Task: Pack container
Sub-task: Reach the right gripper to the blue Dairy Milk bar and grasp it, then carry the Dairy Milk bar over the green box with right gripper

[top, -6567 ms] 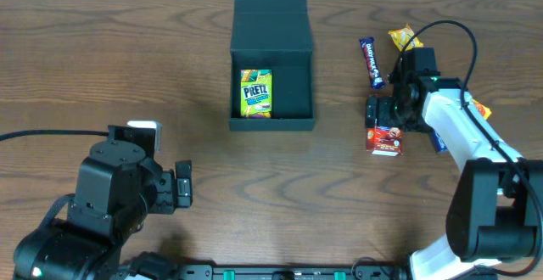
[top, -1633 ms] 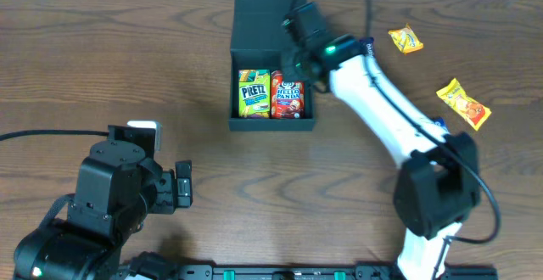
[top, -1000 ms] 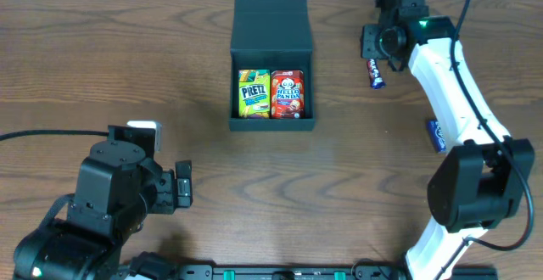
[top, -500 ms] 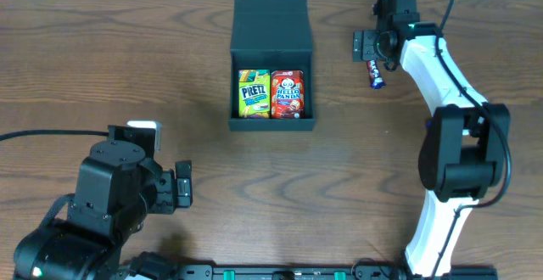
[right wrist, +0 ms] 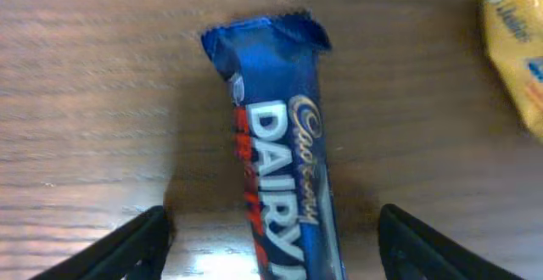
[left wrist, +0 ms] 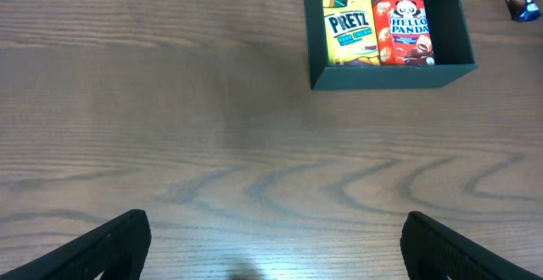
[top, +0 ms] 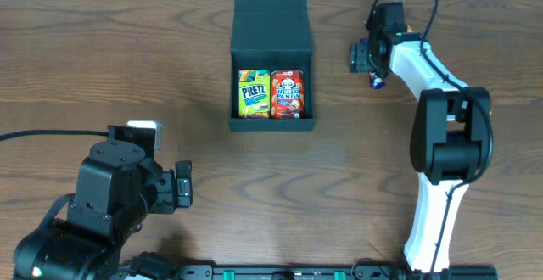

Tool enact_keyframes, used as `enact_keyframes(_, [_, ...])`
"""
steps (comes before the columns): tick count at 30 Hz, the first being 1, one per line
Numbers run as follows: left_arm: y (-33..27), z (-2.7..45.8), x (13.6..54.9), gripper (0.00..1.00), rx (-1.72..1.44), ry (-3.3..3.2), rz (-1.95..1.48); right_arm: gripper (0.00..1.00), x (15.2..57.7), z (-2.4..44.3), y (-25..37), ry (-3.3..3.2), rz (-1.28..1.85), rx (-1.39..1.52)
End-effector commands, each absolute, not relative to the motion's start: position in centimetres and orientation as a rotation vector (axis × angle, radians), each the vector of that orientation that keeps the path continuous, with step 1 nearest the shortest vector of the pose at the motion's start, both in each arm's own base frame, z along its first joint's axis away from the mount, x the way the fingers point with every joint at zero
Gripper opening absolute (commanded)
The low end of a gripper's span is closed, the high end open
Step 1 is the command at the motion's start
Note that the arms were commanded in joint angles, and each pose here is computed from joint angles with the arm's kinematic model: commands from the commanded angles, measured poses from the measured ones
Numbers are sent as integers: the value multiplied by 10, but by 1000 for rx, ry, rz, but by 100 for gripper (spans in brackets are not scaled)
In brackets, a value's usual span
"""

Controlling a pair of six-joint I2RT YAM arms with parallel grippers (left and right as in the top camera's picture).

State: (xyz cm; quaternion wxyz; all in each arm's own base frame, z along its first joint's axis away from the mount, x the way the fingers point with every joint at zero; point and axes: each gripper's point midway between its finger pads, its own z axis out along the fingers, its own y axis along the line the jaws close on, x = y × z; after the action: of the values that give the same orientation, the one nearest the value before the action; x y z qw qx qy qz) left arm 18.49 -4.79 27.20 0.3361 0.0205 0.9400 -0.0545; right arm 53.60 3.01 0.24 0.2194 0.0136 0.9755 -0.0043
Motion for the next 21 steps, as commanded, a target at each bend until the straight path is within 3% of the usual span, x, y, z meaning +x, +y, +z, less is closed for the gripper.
enact_keyframes(1, [-47, 277, 185, 95, 75, 2436, -137, 66, 535, -3, 29, 2711, -5, 31])
enact_keyframes(5, [-47, 277, 185, 95, 75, 2436, -137, 44, 534, -6, 31, 2716, 13, 27])
enact_keyframes(9, [-47, 277, 185, 95, 75, 2436, -137, 32, 534, -7, 37, 2720, 54, 18])
enact_keyframes(21, [-47, 277, 185, 95, 75, 2436, -137, 16, 526, 8, 52, 2742, 184, 30])
